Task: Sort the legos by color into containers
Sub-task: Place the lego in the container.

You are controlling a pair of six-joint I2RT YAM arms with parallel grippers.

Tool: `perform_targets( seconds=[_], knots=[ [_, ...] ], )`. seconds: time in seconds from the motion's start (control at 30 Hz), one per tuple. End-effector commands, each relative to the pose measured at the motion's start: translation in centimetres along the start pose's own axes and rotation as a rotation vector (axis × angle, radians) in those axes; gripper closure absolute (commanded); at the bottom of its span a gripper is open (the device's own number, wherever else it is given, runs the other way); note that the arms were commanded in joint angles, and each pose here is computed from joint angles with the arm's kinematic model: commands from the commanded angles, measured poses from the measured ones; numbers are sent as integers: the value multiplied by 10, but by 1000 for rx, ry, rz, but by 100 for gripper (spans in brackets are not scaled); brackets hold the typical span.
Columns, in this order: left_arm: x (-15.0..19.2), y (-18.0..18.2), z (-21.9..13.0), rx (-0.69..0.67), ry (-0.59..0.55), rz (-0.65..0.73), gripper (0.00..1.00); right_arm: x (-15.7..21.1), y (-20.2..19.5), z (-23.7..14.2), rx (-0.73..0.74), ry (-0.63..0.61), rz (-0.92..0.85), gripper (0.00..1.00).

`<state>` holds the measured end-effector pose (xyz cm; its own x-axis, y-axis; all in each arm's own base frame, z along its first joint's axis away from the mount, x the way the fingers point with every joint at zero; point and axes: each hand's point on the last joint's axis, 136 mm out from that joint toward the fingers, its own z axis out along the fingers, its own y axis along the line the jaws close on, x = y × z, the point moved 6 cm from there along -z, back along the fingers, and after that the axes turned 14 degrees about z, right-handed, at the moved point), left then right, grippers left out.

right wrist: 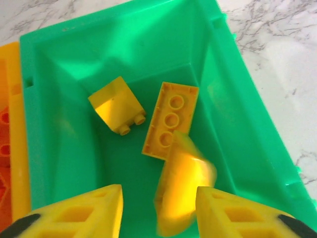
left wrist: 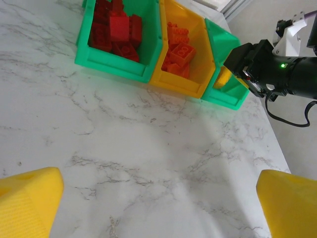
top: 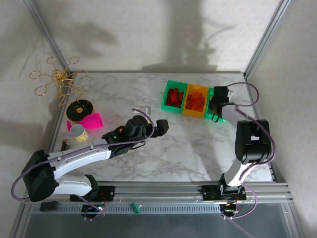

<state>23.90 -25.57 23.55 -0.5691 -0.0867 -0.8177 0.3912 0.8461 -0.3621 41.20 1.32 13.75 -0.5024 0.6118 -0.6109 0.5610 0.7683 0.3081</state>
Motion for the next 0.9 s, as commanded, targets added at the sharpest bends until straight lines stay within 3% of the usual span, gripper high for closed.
perform_targets(
  seconds=[0.0,0.3,0.5,0.87],
  knots=[
    [-7,1,-7,-22,-37,27,0,-16,18,-20,-87,-43,-3,54],
    [-11,11,-18,-68,-62,18,0,17,47,-61,-185,-18,-74,46],
    [-10,21,-39,-60,-101,-16,0,50,80,-100,-316,38,-218,43],
    [8,70,-86,-256,-83,-117,0,173,125,-164,-579,219,-527,34]
  ],
)
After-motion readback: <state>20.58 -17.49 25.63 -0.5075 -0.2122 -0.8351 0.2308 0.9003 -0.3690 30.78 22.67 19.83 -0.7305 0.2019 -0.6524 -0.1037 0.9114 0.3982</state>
